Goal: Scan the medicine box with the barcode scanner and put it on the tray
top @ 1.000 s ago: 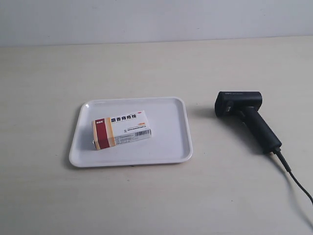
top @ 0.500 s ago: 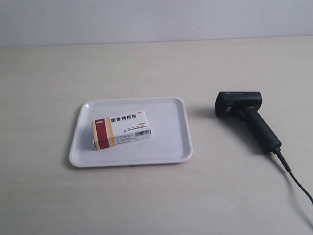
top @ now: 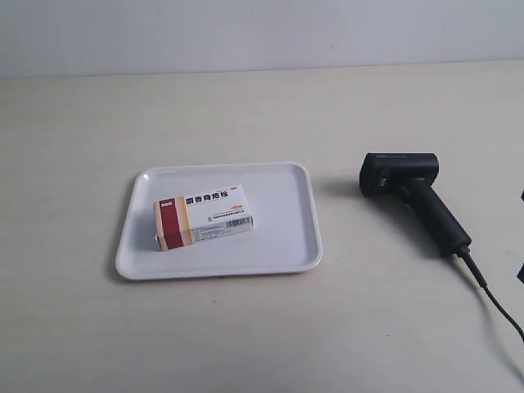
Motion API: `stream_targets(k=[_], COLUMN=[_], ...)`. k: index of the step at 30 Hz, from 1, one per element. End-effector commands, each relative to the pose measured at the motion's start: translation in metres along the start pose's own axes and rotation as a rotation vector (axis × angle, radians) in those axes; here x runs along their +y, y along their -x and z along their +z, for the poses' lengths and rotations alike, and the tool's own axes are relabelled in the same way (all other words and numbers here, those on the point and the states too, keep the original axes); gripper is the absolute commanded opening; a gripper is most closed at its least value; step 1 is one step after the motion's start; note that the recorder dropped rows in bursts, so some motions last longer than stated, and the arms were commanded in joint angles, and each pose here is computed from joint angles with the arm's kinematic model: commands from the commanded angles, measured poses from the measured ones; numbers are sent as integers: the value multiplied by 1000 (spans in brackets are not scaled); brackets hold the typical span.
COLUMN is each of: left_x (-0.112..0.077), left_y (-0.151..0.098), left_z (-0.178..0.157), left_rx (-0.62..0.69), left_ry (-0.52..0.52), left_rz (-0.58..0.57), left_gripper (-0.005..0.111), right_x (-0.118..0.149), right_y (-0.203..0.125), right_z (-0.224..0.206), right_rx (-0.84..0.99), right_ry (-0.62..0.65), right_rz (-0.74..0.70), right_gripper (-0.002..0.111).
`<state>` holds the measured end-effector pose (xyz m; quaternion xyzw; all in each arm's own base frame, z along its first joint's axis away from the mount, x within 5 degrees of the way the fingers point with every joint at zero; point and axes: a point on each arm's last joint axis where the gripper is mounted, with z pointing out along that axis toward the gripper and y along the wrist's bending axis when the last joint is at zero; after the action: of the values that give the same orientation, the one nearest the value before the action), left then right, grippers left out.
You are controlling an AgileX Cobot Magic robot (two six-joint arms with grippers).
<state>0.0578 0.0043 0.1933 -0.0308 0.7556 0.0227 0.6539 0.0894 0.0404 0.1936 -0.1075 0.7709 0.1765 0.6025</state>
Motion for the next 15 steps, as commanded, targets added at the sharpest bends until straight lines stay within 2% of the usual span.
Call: stream_targets(k=[1,4,7,15], left_x=[-1,-1,-1,-1], left_y=[0,0,0,0], left_z=[0,0,0,0], left_rx=[-5,-5,-5,-5], left_ry=[-8,-8,-8,-8], left_rz=[-8,-8,-8,-8], left_gripper=[4,4,4,4], right_x=[-6,-11,-13,-15], right_y=[5,12,9,-2], right_z=[-12,-28,-40,-44], right_rx=[-97,-224,-271,-179], right_ry=[-58,-133,-189,-239], right_rz=[59,75,78,84], right_gripper=[0,0,0,0])
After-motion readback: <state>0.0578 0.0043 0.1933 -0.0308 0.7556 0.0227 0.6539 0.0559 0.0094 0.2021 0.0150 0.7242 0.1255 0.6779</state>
